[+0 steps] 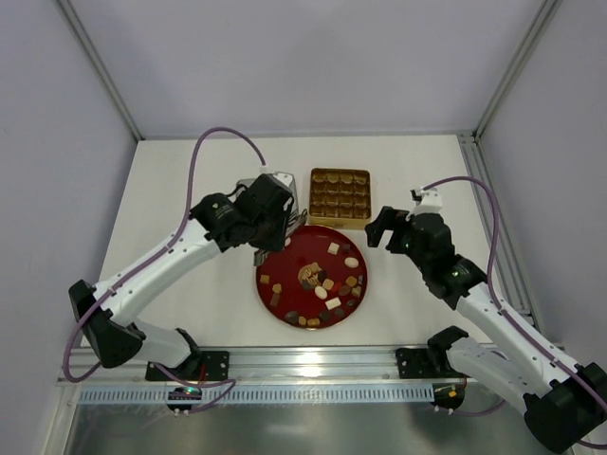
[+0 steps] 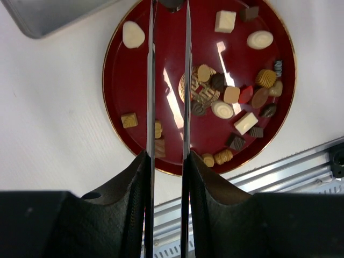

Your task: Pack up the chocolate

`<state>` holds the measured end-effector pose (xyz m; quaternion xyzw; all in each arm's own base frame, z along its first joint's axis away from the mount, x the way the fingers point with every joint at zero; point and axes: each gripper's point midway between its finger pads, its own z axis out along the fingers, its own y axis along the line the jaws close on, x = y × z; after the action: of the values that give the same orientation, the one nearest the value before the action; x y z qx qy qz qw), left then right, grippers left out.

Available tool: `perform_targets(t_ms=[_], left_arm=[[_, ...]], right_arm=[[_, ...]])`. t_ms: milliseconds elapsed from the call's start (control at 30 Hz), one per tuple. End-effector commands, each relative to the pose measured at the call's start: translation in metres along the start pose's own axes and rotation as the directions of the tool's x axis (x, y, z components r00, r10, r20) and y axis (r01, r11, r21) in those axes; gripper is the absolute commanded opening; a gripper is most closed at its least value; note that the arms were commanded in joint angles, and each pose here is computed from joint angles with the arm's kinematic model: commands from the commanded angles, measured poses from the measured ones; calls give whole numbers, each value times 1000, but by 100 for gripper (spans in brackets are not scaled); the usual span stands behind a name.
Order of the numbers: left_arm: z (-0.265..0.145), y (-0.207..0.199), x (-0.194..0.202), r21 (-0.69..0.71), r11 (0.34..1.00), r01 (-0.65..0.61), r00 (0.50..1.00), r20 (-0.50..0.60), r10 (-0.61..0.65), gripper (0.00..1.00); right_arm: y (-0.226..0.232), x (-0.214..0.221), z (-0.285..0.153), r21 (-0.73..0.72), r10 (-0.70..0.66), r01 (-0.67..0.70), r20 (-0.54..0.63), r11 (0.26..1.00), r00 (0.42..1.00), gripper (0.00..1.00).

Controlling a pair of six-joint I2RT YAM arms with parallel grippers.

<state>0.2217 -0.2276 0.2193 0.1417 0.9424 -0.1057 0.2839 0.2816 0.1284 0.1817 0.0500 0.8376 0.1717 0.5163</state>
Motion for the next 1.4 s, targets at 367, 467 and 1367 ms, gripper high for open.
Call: perform_targets(t_ms=[367,467,1367], left_arm=[[56,-17,-119,-136,989,-61,987,142,80,20],[77,-15,-133,-148,987,-53,988,132,73,21],[150,-11,-154,-128,989,-68,994,80,79,22]], right_arm=[[0,-28,-16,19,2,-4,75,1000,997,100],[-1,-31,-18,25,0,-2,83,1000,997,100],[-5,-31,-23,40,-12,9,82,999,997,100]])
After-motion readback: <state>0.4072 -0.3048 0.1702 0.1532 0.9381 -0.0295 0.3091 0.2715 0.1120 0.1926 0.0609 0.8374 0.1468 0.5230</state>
